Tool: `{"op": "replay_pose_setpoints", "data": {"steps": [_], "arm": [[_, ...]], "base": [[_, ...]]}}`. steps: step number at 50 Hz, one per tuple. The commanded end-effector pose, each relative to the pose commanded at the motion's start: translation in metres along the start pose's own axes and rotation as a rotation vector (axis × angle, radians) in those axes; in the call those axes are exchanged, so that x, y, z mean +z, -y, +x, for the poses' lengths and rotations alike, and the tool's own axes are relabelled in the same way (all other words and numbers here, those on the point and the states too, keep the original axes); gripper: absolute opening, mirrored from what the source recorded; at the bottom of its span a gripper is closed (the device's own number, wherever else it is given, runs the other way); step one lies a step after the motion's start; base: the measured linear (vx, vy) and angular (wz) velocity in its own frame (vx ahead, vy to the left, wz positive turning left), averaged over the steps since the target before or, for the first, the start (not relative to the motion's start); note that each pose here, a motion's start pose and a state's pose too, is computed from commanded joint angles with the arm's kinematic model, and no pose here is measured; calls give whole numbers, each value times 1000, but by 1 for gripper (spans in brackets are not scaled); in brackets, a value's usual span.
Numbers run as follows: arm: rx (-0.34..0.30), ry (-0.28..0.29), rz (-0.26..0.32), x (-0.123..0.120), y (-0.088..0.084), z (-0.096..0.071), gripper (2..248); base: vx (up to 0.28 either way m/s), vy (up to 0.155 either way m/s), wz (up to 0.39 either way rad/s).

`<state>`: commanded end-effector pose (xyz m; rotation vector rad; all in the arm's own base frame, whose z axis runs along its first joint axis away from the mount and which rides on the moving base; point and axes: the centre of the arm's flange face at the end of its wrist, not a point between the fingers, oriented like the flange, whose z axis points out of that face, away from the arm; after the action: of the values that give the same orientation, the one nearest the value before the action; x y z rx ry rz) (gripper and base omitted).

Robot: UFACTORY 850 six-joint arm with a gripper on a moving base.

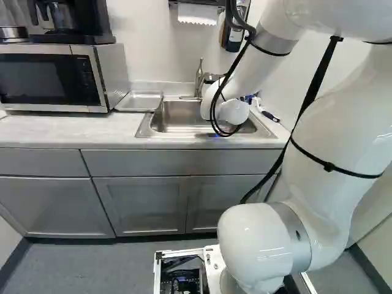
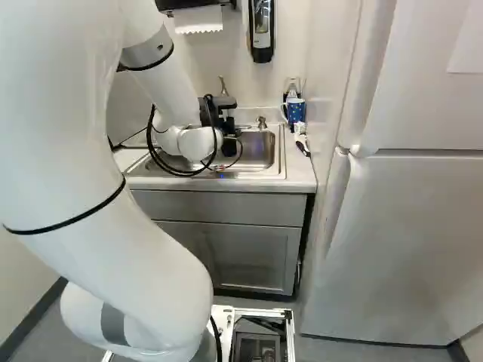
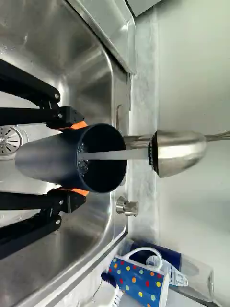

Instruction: Rinse the cup and place it in the tray

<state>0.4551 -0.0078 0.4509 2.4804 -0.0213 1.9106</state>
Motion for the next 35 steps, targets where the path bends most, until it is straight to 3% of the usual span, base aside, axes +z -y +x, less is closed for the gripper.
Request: {"op": "replay_pose_setpoints", "data": {"steps": [35], "arm": [[0,0,0,0,0,0,125]], "base": [[0,0,0]]}}
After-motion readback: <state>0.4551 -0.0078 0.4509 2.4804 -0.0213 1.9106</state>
